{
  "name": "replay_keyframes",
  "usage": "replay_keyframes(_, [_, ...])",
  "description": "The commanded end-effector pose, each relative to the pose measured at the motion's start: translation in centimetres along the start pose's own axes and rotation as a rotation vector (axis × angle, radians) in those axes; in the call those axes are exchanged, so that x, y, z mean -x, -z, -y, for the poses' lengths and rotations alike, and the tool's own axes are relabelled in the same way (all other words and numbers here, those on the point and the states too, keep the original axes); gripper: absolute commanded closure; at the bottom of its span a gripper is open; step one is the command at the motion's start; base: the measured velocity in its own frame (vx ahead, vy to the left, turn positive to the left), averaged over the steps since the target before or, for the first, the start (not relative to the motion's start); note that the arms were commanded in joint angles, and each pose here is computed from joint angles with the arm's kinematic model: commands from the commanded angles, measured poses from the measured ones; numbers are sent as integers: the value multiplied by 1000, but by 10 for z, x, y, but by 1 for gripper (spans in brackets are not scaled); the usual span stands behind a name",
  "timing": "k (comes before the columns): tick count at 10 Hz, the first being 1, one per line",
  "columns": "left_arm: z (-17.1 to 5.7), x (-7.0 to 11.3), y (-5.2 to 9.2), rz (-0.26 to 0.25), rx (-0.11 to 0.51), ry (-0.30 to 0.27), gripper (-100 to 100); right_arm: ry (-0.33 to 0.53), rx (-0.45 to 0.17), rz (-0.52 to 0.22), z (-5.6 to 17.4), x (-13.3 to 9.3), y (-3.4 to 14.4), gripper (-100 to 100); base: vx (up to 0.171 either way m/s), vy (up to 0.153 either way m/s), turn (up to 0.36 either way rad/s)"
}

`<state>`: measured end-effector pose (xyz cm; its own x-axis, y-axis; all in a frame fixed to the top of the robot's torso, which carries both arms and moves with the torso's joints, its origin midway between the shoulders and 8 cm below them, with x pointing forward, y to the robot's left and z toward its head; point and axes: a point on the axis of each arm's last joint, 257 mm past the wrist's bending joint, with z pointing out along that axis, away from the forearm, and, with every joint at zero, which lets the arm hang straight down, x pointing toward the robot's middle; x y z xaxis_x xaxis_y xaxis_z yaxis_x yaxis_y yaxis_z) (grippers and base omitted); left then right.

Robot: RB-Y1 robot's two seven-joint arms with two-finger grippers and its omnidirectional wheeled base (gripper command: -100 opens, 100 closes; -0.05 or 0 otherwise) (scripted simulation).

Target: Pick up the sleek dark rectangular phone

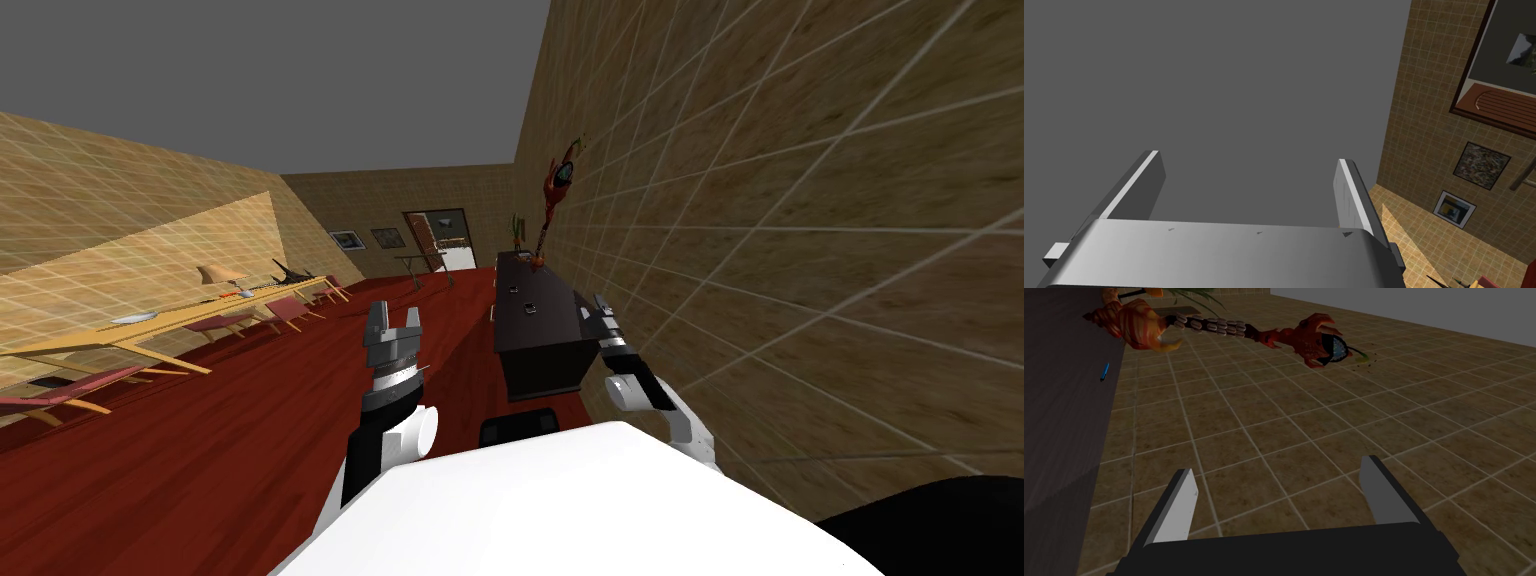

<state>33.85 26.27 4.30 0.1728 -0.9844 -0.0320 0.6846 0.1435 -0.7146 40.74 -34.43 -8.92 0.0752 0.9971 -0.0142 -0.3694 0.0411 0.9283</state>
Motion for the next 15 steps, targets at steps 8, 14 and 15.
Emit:
replay_keyframes(8, [0, 0, 0, 0, 0, 0, 0, -30, -241, 8, 78, 65, -32, -100, -14, 117, 42])
replay_keyframes(14, [0, 0, 0, 0, 0, 0, 0, -67, -399, 109, 111, 139, -61, -100, -2, 128, 52])
replay_keyframes(15, [0, 0, 0, 0, 0, 0, 0, -55, -423, 124, 119, 149, -56, -100, 8, 110, 19])
